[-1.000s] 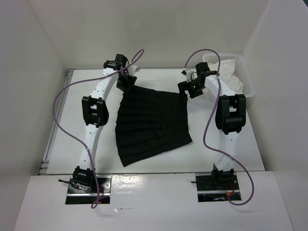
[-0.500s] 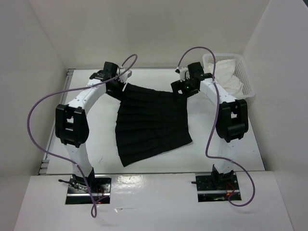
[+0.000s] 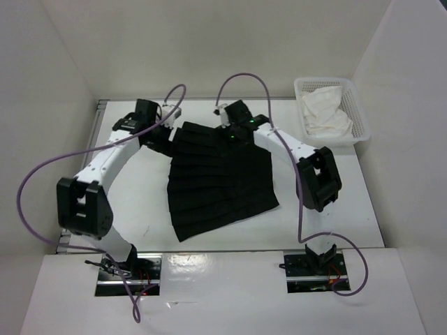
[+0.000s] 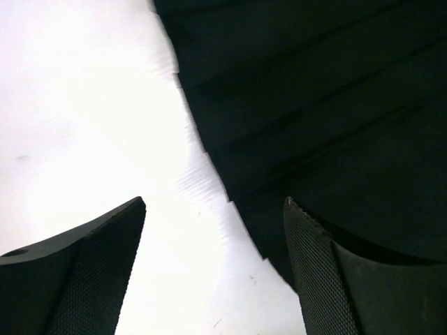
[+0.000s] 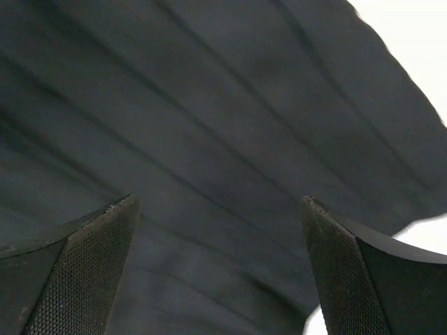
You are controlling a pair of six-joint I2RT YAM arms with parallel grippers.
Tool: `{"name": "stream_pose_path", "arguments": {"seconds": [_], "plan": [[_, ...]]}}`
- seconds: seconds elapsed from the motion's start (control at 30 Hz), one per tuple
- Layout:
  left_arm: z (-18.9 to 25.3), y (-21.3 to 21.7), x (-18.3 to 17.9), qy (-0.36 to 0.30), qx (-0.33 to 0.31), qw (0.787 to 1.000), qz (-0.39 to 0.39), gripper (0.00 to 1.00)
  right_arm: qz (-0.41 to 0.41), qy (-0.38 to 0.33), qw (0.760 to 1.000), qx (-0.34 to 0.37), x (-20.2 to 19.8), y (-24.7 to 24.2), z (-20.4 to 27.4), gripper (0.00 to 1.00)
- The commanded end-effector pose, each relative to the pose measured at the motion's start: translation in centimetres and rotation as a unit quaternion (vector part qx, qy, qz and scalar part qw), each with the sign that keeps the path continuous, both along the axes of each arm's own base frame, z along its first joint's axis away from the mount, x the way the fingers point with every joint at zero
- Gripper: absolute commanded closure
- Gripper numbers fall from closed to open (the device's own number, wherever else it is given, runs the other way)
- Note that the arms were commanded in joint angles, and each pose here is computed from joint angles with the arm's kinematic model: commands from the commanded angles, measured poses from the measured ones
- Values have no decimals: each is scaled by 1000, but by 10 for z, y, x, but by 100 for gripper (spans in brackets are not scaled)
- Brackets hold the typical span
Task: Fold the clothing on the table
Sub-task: Fold the skirt
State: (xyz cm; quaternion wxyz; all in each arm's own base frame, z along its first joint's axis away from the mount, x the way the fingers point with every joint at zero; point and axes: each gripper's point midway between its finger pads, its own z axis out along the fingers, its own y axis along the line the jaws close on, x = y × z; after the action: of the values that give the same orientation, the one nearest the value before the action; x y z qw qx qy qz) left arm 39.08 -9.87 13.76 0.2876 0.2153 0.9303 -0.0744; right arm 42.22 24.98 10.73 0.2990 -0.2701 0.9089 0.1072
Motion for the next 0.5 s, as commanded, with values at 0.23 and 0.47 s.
{"name": "stream_pose_path", "arguments": {"seconds": [0.23,0.47], "plan": [[37,70,-25,-63,-24,993,93,0,-102,-1,995,-8,7,58,-18,1],[28,87,-31,-61,-45,991,109,0,-140,-7,990,-9,28,60,-30,1]]}}
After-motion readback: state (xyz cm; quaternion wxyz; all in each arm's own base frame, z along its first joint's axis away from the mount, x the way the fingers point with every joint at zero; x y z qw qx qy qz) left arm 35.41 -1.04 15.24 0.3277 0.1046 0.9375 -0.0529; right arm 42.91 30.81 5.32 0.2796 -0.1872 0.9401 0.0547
